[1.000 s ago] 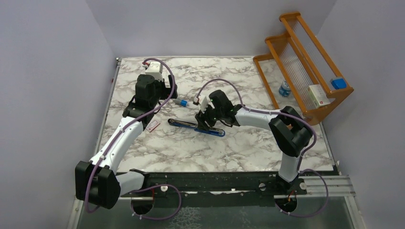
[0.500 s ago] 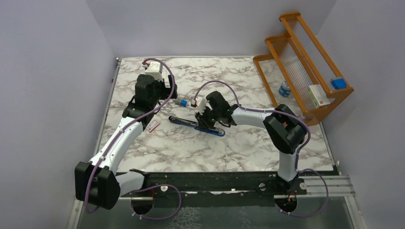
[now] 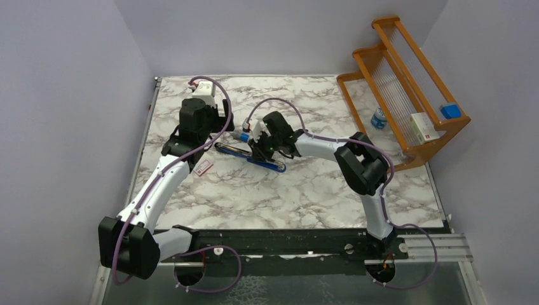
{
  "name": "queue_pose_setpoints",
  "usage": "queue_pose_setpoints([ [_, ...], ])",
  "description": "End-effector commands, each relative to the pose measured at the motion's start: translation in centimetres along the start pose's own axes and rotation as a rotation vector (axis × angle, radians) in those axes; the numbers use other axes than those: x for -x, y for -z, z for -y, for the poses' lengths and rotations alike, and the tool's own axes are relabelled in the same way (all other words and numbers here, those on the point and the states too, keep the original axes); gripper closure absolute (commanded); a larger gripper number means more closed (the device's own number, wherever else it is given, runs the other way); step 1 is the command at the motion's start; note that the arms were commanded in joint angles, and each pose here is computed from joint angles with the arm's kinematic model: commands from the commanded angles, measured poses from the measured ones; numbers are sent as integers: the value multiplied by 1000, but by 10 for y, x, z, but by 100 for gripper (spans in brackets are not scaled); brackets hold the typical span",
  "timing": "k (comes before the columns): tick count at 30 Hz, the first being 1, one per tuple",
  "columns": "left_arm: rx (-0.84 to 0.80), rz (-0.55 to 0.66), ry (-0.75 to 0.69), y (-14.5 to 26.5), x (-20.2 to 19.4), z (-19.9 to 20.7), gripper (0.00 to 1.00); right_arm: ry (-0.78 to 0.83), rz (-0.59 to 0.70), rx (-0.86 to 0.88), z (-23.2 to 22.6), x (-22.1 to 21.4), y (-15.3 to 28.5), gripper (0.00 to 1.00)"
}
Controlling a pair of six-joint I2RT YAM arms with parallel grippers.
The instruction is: Load the staples into the stapler
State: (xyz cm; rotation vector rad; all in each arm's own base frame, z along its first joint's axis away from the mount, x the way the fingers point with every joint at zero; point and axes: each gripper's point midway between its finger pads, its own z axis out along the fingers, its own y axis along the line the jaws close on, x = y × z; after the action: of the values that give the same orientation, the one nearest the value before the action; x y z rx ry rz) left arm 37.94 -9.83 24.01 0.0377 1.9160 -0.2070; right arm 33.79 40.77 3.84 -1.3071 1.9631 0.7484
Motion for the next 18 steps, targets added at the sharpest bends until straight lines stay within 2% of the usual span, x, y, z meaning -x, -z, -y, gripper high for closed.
queue_pose_setpoints([
  [1,54,90,-10,17,40,-9,1,34,36,32,0,17,-20,78],
  [7,89,113,-11,25,48,-15,1,44,79,54,0,31,-40,75],
  [10,93,109,-12,26,47,-16,1,45,110,53,-1,42,-38,63],
  [13,103,108,-14,26,46,-18,1,49,134,53,-6,53,-24,42],
  [18,102,101,-28,27,42,-18,1,20,169,-15,-11,69,19,35],
])
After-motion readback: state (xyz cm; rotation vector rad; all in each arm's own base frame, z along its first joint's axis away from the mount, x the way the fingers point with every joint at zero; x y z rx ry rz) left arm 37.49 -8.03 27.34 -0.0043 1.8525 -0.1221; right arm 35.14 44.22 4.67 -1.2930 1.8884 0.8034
